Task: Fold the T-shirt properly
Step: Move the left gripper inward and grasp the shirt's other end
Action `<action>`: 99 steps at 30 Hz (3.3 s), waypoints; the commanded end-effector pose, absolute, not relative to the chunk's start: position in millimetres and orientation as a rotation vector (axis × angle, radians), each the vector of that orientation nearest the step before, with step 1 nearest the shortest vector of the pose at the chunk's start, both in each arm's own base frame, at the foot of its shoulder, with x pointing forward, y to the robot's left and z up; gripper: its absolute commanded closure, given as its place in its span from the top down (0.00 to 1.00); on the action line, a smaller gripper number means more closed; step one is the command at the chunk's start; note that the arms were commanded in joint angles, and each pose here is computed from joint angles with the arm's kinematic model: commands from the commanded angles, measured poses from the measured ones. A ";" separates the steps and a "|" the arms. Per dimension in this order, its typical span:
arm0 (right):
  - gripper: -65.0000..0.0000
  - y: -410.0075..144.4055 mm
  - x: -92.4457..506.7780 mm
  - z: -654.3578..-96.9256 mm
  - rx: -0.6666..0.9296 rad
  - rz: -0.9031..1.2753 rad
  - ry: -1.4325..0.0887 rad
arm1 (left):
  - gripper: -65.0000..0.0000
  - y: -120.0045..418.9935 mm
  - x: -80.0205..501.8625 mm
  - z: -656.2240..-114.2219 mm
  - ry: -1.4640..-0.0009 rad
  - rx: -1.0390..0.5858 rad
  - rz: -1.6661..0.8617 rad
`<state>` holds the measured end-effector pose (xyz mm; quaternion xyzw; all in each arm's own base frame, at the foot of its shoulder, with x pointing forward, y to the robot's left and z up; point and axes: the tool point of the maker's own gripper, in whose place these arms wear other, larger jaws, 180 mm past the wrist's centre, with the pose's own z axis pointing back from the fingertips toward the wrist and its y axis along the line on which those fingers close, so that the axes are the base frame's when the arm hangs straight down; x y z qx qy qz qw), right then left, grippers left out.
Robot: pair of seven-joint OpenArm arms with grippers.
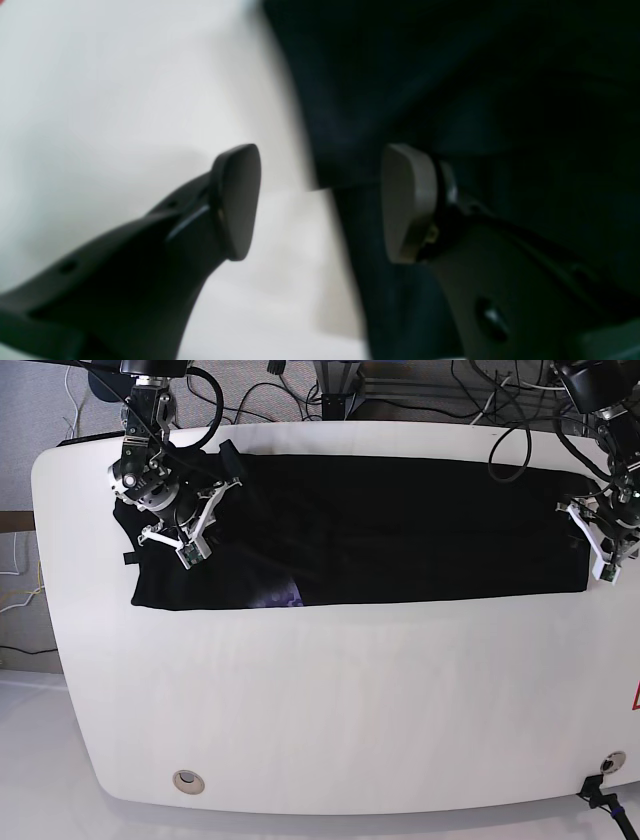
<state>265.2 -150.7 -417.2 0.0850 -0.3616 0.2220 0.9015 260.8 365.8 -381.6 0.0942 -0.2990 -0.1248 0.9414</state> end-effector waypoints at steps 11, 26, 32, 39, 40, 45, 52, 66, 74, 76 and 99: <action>0.00 -150.3 269.3 -411.9 0.173 0.470 -0.764 | 0.69 395.0 256.8 -345.4 -0.717 0.150 -0.077; 0.00 -151.7 269.5 -411.6 0.171 0.470 -0.764 | 0.69 360.7 242.0 -407.2 -0.613 -0.091 0.006; 0.00 -150.5 269.5 -411.6 0.174 0.470 -0.765 | 0.31 353.9 247.0 -406.2 -0.624 -0.098 -0.017; 0.00 -151.6 269.5 -411.5 0.172 0.467 -0.766 | 0.07 342.8 258.3 -392.3 -0.691 -0.095 -0.042; 0.00 -151.6 269.5 -411.5 0.172 0.467 -0.766 | 0.07 336.1 258.1 -388.7 -0.706 -0.094 -0.055; 0.00 -150.0 269.4 -411.7 0.175 0.469 -0.766 | 0.08 295.6 256.7 -356.6 -0.805 -0.073 -0.155; 0.00 -150.0 269.4 -411.7 0.175 0.469 -0.766 | 0.08 219.6 253.3 -345.8 -0.805 -0.145 -0.266; 0.00 -149.8 269.5 -411.6 0.177 0.468 -0.766 | 0.08 51.0 263.9 -342.9 -0.839 -0.508 -0.437; 0.00 -148.7 269.4 -411.7 0.179 0.469 -0.767 | 0.38 85.7 274.0 -335.6 -0.862 -0.411 -0.456; 0.00 -148.8 269.2 -412.1 0.179 0.468 -0.765 | 0.47 114.6 283.6 -329.7 -0.879 -0.339 -0.445; 0.00 -127.1 260.8 -428.6 0.235 0.477 -0.722 | 0.62 170.7 290.4 -351.6 -0.711 0.033 -0.541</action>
